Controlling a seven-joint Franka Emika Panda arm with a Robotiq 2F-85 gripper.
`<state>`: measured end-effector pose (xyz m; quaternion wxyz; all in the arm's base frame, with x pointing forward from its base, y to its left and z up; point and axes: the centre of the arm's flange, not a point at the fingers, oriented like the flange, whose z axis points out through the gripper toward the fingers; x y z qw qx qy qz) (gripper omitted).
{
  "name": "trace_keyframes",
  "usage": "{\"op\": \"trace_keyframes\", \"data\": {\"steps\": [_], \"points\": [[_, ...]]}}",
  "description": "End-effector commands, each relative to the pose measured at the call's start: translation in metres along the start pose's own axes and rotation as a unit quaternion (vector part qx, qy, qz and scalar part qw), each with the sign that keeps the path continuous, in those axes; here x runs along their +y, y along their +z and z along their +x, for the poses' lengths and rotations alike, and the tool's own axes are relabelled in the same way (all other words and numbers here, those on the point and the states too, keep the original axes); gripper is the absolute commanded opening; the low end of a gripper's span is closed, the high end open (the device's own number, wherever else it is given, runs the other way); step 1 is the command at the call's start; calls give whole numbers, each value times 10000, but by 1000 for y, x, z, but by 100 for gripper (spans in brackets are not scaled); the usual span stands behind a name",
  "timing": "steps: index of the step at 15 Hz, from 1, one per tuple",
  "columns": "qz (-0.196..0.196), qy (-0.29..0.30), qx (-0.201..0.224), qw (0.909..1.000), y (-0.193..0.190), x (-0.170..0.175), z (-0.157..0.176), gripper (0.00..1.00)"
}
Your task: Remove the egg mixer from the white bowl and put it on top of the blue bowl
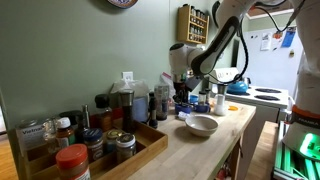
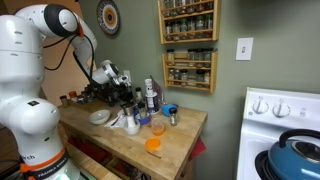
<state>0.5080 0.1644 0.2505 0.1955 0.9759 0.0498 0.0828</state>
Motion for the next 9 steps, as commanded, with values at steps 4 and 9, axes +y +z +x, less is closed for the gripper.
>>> {"op": "trace_keyframes", "data": {"steps": [4, 9], "points": [[919, 318, 819, 9919, -86, 59, -26, 91], [1303, -176, 1440, 9808, -100, 60, -23, 100]]}}
